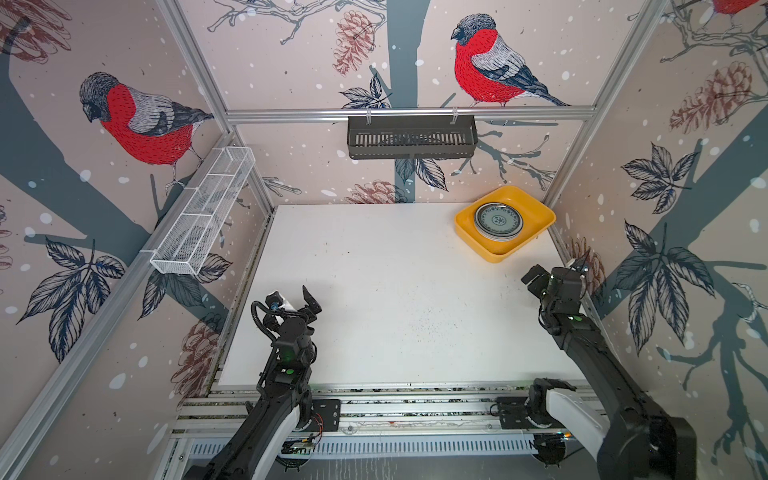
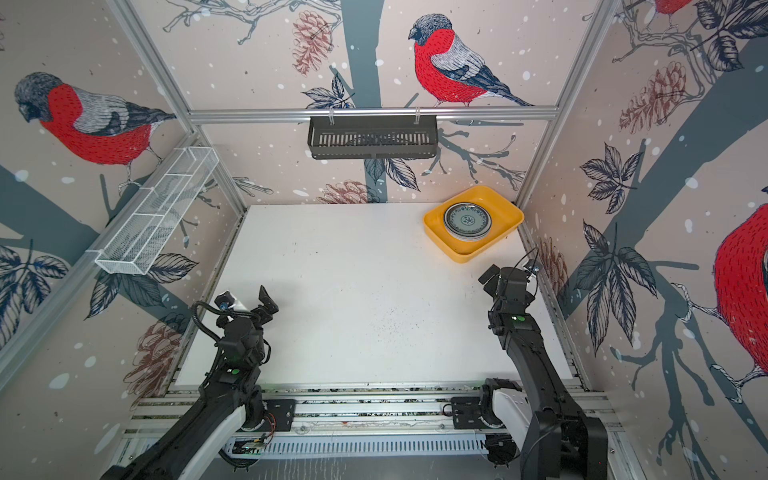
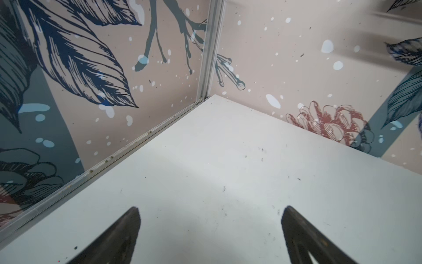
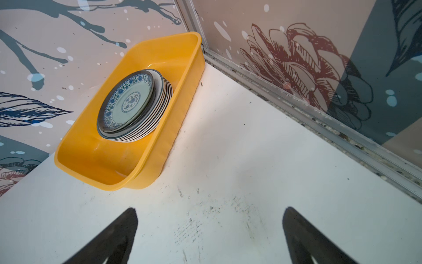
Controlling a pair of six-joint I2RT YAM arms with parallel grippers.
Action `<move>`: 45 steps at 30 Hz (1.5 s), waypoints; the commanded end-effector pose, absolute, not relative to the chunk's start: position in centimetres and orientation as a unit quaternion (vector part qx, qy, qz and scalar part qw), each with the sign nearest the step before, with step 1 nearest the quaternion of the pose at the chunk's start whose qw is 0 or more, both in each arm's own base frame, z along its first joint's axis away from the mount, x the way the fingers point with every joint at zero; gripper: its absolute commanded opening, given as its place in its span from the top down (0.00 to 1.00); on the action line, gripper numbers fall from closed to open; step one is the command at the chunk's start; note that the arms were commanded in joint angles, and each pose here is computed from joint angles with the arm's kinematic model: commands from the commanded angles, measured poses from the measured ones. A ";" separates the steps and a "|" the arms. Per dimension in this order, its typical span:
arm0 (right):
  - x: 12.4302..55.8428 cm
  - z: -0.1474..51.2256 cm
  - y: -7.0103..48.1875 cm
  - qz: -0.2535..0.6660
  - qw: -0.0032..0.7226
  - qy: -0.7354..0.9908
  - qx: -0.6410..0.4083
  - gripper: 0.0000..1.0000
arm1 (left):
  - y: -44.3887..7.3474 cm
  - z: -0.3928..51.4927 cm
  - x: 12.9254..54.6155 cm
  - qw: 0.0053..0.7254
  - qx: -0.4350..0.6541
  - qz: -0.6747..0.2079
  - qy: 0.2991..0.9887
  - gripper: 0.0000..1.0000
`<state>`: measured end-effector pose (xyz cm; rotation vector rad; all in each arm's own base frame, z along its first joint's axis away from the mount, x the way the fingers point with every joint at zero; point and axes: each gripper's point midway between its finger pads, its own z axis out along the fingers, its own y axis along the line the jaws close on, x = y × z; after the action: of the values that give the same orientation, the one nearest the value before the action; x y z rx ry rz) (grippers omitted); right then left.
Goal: Place the plates into the plastic bin on the countertop
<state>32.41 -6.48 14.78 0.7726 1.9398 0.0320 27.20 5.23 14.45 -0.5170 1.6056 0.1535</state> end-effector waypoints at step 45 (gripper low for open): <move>36.7 12.9 -3.2 -0.022 0.664 0.743 0.080 0.00 | 3.9 13.3 36.5 0.675 -0.116 0.094 0.723 0.04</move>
<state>35.09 -3.82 11.55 0.2262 1.6915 -0.0646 36.24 3.83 11.91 -0.2618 1.6792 0.2041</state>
